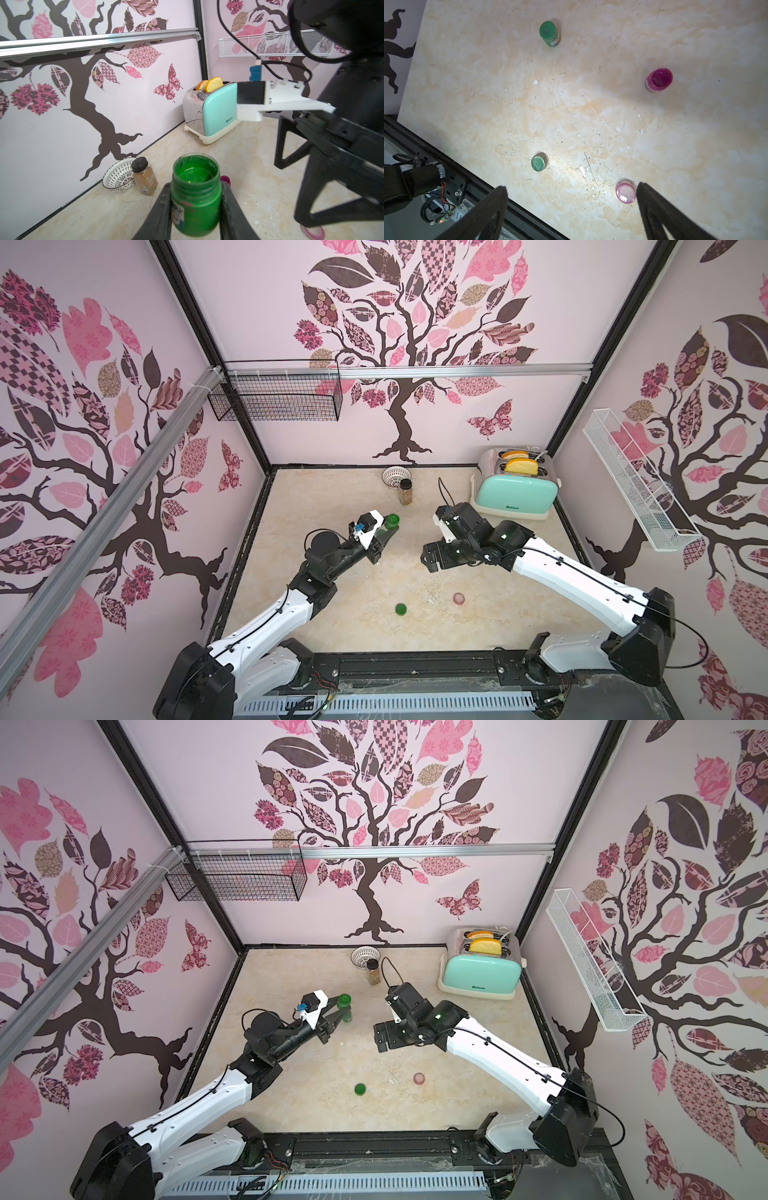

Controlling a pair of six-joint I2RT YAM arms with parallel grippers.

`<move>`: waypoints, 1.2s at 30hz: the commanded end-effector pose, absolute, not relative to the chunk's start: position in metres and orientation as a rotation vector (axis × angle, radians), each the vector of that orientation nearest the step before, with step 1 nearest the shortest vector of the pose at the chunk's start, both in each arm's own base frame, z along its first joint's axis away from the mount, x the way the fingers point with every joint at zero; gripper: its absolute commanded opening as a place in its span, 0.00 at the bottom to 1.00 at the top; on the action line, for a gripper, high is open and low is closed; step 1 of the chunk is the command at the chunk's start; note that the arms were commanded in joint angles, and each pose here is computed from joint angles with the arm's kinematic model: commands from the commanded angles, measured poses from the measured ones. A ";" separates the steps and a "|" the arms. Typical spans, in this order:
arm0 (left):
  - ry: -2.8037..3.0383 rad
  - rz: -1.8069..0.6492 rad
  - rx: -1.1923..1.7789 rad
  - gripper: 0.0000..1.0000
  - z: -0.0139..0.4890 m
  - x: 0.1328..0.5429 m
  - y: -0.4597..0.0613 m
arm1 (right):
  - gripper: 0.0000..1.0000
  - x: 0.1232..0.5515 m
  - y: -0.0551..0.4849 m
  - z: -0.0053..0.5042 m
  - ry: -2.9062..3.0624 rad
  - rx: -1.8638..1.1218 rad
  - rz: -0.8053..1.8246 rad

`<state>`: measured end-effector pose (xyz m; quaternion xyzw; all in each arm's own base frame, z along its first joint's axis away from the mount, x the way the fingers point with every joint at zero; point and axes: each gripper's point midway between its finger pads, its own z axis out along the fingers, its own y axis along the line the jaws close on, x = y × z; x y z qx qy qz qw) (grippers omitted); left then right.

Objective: Close the paint jar lid
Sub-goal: Pick up the lid from the center of the board.

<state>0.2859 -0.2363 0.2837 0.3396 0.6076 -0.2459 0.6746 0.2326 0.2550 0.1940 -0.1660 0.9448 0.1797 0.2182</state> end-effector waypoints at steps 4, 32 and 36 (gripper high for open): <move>1.346 -0.525 0.703 0.17 0.295 0.292 -0.222 | 0.99 0.228 0.276 0.186 2.578 -0.570 0.464; 1.371 -0.418 0.653 0.17 0.294 0.301 -0.206 | 0.78 0.169 0.327 0.110 2.712 -0.814 0.225; 1.396 -0.376 0.610 0.17 0.292 0.307 -0.197 | 0.77 0.163 0.342 0.097 2.729 -0.818 0.269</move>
